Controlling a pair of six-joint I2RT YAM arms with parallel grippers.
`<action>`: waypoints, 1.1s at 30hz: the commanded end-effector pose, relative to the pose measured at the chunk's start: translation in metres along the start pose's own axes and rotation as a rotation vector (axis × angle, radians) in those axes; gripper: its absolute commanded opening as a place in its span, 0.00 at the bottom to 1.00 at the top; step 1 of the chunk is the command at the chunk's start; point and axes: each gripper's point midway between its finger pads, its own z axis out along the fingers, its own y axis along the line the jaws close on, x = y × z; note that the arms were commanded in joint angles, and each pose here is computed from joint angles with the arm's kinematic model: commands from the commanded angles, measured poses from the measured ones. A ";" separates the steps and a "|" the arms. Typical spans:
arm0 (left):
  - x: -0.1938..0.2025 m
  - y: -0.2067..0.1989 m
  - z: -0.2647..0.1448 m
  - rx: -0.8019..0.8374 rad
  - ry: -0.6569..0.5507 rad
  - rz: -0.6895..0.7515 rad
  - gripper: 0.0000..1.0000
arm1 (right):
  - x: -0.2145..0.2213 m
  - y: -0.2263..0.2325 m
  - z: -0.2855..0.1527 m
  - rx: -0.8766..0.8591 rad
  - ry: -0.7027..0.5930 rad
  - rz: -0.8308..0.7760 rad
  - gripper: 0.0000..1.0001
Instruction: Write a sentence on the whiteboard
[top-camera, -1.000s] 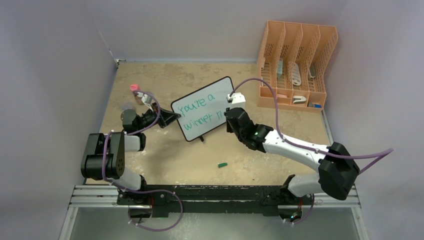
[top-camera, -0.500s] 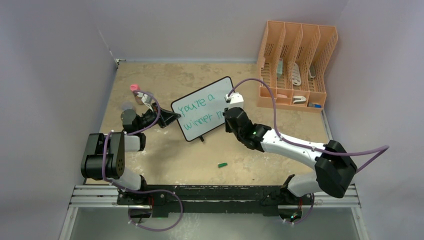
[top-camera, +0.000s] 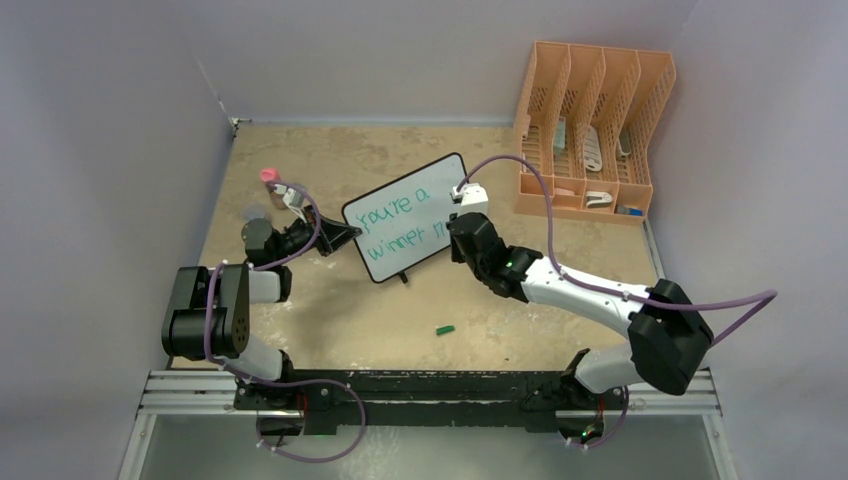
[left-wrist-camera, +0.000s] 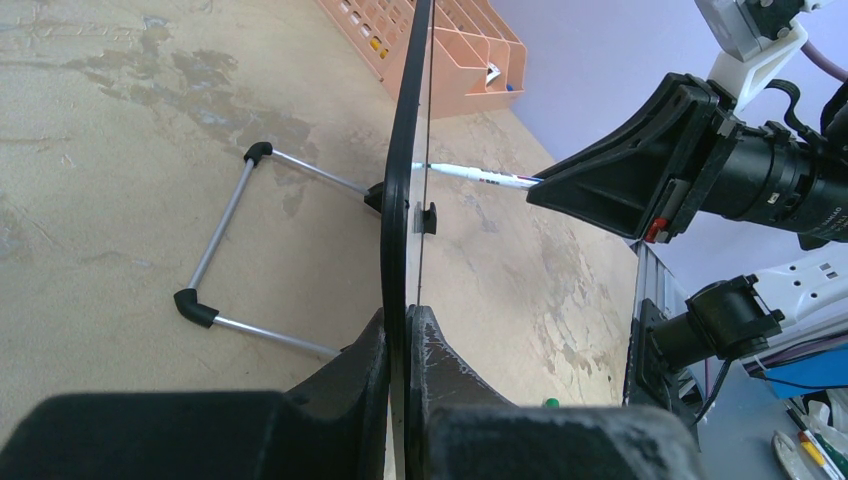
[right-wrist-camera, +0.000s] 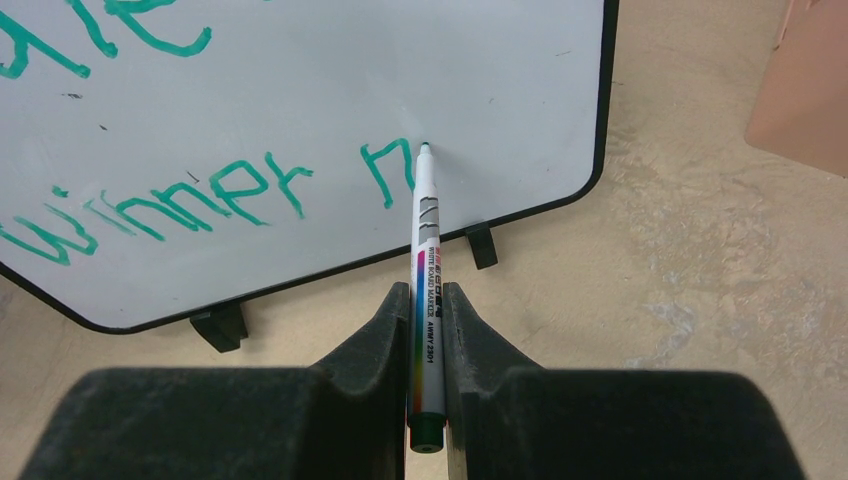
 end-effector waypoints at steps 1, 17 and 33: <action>-0.017 -0.005 0.002 0.017 -0.030 0.089 0.00 | -0.023 0.008 0.003 -0.020 -0.053 0.021 0.00; -0.016 -0.005 0.001 0.017 -0.028 0.088 0.00 | -0.012 0.008 0.005 -0.027 -0.026 0.016 0.00; -0.017 -0.004 0.002 0.015 -0.030 0.089 0.00 | -0.004 0.009 0.005 -0.041 -0.001 0.014 0.00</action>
